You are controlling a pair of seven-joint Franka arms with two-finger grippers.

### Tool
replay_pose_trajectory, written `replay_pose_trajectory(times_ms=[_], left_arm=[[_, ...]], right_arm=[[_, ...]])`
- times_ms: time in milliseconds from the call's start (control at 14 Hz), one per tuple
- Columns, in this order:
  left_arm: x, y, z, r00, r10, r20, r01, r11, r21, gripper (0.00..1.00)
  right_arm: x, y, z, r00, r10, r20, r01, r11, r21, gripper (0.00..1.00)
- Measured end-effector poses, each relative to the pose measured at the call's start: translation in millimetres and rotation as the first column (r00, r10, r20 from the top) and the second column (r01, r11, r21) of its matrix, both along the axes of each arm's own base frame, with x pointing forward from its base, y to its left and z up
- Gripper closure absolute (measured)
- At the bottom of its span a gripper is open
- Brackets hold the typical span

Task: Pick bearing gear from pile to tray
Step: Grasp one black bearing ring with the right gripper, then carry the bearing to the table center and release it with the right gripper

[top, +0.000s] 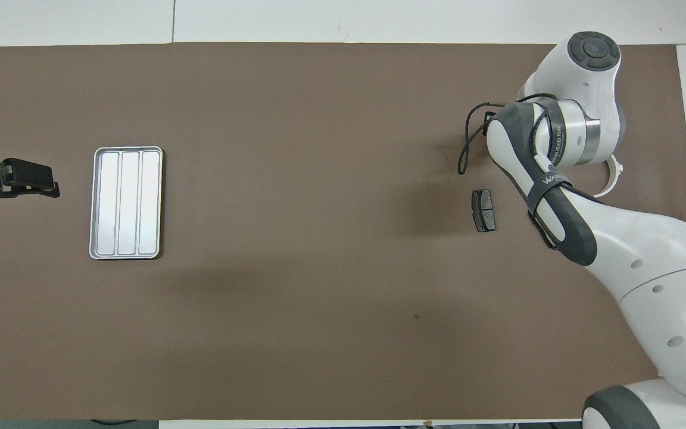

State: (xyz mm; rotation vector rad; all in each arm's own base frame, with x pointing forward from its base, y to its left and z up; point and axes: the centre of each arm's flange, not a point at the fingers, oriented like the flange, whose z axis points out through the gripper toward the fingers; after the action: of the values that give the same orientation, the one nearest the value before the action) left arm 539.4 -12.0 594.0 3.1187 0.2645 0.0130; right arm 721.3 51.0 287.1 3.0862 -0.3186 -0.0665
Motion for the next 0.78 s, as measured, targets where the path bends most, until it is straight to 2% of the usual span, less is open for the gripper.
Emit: replay_pose_trajectory(times_ms=[71,570,784], left_arm=[[0,0,0,1.000,0.000,0.000,0.000,1.000,0.000,0.00],[0,0,0,1.000,0.000,0.000,0.000,1.000,0.000,0.00],[0,0,0,1.000,0.000,0.000,0.000,1.000,0.000,0.00]], right_arm=[[0.1,0,1,1.000,0.000,0.001,0.000,1.000,0.000,0.65],[1.7,-6,6,1.000,-0.006,0.009,0.006,1.000,-0.003,0.65],[-5.2,13,68,1.000,0.021,0.013,-0.021,1.000,0.002,0.65]])
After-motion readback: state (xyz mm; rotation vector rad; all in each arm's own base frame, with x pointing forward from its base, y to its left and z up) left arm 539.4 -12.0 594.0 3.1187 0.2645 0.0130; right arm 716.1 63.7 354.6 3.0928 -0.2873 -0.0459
